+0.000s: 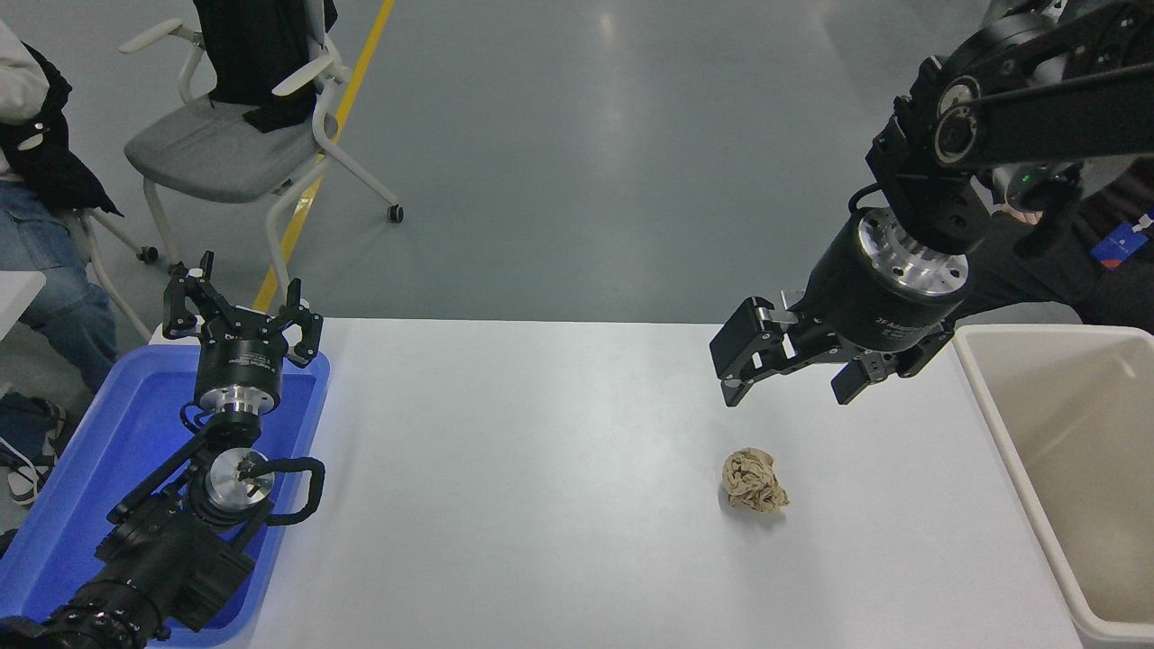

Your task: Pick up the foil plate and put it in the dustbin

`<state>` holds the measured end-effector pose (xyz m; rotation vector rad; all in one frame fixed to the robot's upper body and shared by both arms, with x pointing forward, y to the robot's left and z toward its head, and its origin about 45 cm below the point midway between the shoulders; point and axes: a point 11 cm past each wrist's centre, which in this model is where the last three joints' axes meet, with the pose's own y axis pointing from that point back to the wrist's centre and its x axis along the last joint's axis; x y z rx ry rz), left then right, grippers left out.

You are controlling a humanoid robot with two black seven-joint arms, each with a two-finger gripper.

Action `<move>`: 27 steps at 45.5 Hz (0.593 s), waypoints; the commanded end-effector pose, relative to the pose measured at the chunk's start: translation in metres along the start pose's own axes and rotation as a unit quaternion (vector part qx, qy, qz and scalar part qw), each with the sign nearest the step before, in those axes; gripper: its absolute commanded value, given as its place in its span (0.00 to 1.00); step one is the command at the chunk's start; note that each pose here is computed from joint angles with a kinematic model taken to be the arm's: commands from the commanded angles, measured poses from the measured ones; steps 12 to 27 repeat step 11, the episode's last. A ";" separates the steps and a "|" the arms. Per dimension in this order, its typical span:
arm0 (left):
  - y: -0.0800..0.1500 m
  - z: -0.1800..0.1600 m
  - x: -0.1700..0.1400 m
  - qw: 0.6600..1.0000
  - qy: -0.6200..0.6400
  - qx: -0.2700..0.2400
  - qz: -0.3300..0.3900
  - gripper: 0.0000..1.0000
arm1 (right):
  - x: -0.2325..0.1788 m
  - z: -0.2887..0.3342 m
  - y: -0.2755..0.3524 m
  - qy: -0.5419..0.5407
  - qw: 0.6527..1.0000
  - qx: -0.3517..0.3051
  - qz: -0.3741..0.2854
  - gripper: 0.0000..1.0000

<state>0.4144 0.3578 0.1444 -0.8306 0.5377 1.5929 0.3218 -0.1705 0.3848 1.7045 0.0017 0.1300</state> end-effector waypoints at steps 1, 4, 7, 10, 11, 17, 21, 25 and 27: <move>0.000 0.000 0.000 1.000 0.000 0.000 0.000 0.99 | 0.005 0.007 0.021 -0.022 0.999 0.016 0.023 1.00; 0.000 0.000 0.000 1.000 0.000 0.000 -0.001 0.99 | 0.006 0.014 0.027 -0.029 0.999 0.013 0.033 1.00; 0.000 0.000 0.000 1.000 0.000 0.000 0.000 0.99 | 0.007 0.017 0.030 -0.034 0.999 0.016 0.037 1.00; 0.000 0.000 0.000 1.000 0.000 0.000 -0.001 0.99 | 0.007 0.019 0.030 -0.036 0.999 0.017 0.037 1.00; 0.000 0.000 0.000 1.000 0.000 0.000 0.000 0.99 | 0.007 0.018 0.030 -0.036 0.999 0.018 0.037 1.00; 0.000 0.000 0.000 1.000 0.000 0.000 0.000 0.99 | 0.007 0.018 0.030 -0.036 0.999 0.018 0.037 1.00; 0.000 0.000 0.000 1.000 0.000 0.000 0.000 0.99 | 0.007 0.018 0.030 -0.036 0.999 0.018 0.037 1.00; 0.000 0.000 0.000 1.000 0.000 0.000 0.000 0.99 | 0.007 0.018 0.030 -0.036 0.999 0.018 0.037 1.00; 0.000 0.000 0.000 1.000 0.000 0.000 0.000 0.99 | 0.007 0.018 0.030 -0.036 0.999 0.018 0.037 1.00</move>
